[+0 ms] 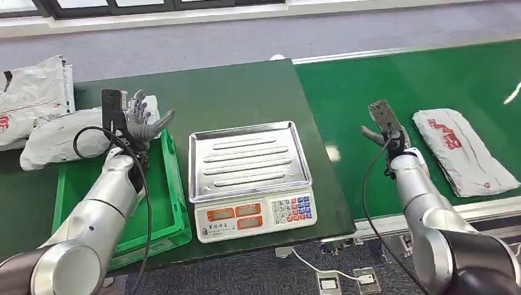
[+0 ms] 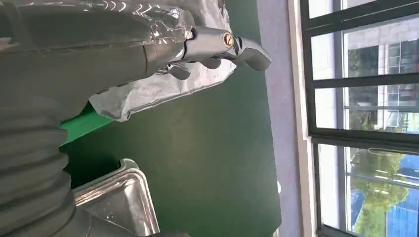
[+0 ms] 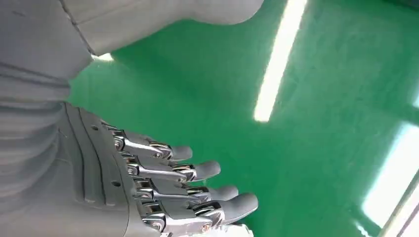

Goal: Moved the parcel from conveyor to table for the left to box.

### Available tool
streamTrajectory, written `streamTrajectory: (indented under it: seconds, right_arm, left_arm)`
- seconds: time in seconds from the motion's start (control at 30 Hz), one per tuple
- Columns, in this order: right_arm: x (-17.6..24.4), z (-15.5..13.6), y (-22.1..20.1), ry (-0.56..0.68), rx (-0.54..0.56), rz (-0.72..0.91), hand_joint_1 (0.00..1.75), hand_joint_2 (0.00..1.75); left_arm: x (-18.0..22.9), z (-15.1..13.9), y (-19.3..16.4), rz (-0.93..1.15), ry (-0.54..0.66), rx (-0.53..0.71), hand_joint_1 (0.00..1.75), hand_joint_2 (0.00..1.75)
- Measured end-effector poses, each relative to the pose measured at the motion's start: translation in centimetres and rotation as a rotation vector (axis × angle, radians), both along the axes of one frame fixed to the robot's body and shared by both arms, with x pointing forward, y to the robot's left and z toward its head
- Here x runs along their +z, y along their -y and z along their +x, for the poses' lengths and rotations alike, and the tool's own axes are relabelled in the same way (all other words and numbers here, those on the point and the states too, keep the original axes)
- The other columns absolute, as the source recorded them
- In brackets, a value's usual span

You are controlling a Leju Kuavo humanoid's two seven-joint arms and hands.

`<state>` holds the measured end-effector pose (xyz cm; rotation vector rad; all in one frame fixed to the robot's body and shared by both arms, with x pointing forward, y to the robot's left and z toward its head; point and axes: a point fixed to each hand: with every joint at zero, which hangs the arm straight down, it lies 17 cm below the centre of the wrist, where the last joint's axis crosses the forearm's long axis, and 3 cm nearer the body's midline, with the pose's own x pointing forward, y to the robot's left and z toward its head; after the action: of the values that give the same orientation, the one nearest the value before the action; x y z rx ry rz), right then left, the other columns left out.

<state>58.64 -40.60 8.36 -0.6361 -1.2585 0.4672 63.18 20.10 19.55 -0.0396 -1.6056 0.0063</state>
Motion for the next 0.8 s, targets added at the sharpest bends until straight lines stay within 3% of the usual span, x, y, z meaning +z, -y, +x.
streamTrajectory:
  seconds: [0.3,0.63,0.8]
  right_arm:
    - [-0.4,-0.1,0.1,-0.036,0.007,-0.049,0.00,1.75]
    - [-1.3,-0.7,3.1,-0.215,-0.057,-0.353,0.00,1.75]
    - [-1.1,-0.7,3.6,-0.233,-0.055,-0.409,0.00,1.75]
  left_arm:
    - [0.0,0.0,0.0,-0.004,0.006,-0.001,0.00,1.75]
    - [-0.3,-0.1,0.9,0.019,-0.014,-0.028,0.00,1.75]
    - [-0.3,-0.2,1.3,0.026,-0.015,-0.036,0.00,1.75]
